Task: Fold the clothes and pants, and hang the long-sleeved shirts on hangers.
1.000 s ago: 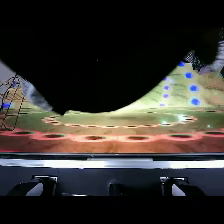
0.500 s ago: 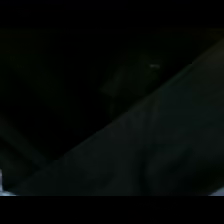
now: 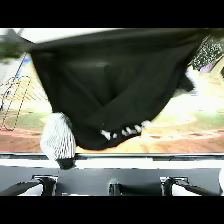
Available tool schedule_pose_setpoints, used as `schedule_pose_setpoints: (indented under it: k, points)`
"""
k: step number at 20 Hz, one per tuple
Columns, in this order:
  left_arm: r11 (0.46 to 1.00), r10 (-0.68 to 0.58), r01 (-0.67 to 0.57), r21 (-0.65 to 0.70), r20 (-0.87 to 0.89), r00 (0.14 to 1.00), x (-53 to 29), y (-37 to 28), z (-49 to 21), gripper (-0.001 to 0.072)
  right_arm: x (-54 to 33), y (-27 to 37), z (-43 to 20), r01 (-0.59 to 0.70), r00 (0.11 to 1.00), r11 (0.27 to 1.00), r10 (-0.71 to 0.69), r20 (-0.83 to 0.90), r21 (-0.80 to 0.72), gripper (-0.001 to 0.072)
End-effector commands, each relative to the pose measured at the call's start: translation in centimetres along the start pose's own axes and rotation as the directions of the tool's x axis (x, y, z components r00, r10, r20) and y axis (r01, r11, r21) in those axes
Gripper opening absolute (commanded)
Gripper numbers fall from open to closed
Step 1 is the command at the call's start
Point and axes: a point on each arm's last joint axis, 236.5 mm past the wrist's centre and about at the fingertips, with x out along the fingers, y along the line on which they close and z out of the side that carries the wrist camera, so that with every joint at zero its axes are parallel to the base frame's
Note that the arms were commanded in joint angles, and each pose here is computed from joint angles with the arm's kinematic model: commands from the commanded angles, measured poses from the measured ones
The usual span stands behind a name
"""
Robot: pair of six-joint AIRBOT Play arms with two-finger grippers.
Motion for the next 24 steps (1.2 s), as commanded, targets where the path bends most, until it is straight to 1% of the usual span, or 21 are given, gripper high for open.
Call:
schedule_pose_setpoints:
  k: [1, 2, 3, 4, 5, 6, 7, 8, 9, 11, 12, 13, 14, 16, 17, 20, 22, 24]
  points:
    - [0.995, 0.024, -0.045, -0.091, -0.224, 0.974, 13.3, 4.8, -8.4, 0.0025, 15.0, -7.1, -6.5, 0.066, 0.970, 0.989, -0.031, -0.241, 0.136, 0.0053]
    - [0.990, 0.019, -0.058, -0.132, -0.277, 0.961, 15.7, 6.0, -10.6, 0.0025, 17.7, -8.2, -8.4, 0.072, 0.958, 0.989, -0.032, -0.286, 0.130, 0.0054]
    - [0.983, 0.010, -0.068, -0.171, -0.321, 0.947, 17.4, 6.8, -12.5, 0.0026, 19.9, -9.2, -10.2, 0.075, 0.946, 0.991, -0.034, -0.321, 0.115, 0.0095]
    - [0.975, -0.006, -0.073, -0.211, -0.355, 0.935, 18.6, 7.3, -14.0, 0.0032, 21.1, -9.8, -11.5, 0.075, 0.937, 0.993, -0.038, -0.348, 0.092, 0.0160]
    - [0.970, -0.012, -0.078, -0.229, -0.368, 0.930, 19.1, 7.7, -14.6, 0.0105, 21.6, -10.3, -12.2, 0.079, 0.928, 0.994, -0.046, -0.369, 0.074, 0.0212]
    - [0.969, -0.008, -0.084, -0.231, -0.373, 0.928, 19.2, 8.0, -14.7, 0.0277, 21.4, -10.7, -12.3, 0.080, 0.924, 0.995, -0.053, -0.379, 0.055, 0.0312]
    - [0.969, -0.008, -0.086, -0.232, -0.373, 0.928, 18.7, 8.2, -14.3, 0.0452, 20.8, -11.0, -12.0, 0.075, 0.920, 0.997, -0.059, -0.387, 0.028, 0.0446]
    - [0.969, -0.006, -0.089, -0.232, -0.380, 0.925, 17.6, 8.5, -13.5, 0.0576, 19.6, -11.5, -11.4, 0.069, 0.915, 0.997, -0.070, -0.398, -0.017, 0.0525]
    - [0.968, -0.002, -0.094, -0.233, -0.381, 0.924, 16.2, 8.9, -12.6, 0.0604, 17.9, -12.7, -10.6, 0.074, 0.905, 0.995, -0.096, -0.415, -0.071, 0.0531]
    - [0.970, 0.039, -0.129, -0.208, -0.386, 0.922, 12.1, 10.2, -10.5, 0.0612, 13.8, -16.1, -9.5, 0.121, 0.867, 0.977, -0.189, -0.461, -0.173, 0.0533]
    - [0.970, 0.086, -0.167, -0.175, -0.398, 0.913, 10.0, 11.3, -10.2, 0.0665, 11.8, -18.1, -9.5, 0.148, 0.837, 0.966, -0.238, -0.494, -0.213, 0.0533]
    - [0.967, 0.133, -0.210, -0.146, -0.413, 0.901, 7.8, 12.4, -10.6, 0.0669, 9.8, -20.2, -10.0, 0.175, 0.797, 0.956, -0.277, -0.536, -0.235, 0.0533]
    - [0.961, 0.156, -0.237, -0.141, -0.428, 0.890, 6.1, 13.0, -11.5, 0.0669, 8.8, -21.6, -10.6, 0.197, 0.779, 0.961, -0.275, -0.563, -0.197, 0.0533]
    - [0.942, 0.163, -0.278, -0.188, -0.467, 0.869, 3.7, 13.6, -15.5, 0.0669, 8.4, -23.5, -13.5, 0.212, 0.762, 0.973, -0.224, -0.607, -0.093, 0.0531]
    - [0.928, 0.152, -0.294, -0.228, -0.489, 0.859, 2.9, 13.4, -18.2, 0.0669, 8.4, -24.4, -16.1, 0.220, 0.732, 0.973, -0.208, -0.649, -0.064, 0.0530]
    - [0.904, 0.079, -0.286, -0.316, -0.536, 0.841, 1.8, 11.5, -25.6, 0.0669, 9.5, -24.7, -24.7, 0.204, 0.645, 0.979, -0.126, -0.754, 0.011, 0.0530]
    - [0.884, 0.049, -0.302, -0.358, -0.572, 0.819, 1.5, 10.5, -29.6, 0.0669, 11.1, -24.4, -28.2, 0.197, 0.644, 0.980, -0.114, -0.757, 0.020, 0.0528]
    - [0.885, 0.033, -0.314, -0.343, -0.627, 0.778, 1.2, 9.5, -32.9, 0.0669, 12.9, -23.8, -30.1, 0.190, 0.660, 0.982, -0.121, -0.741, 0.008, 0.0526]
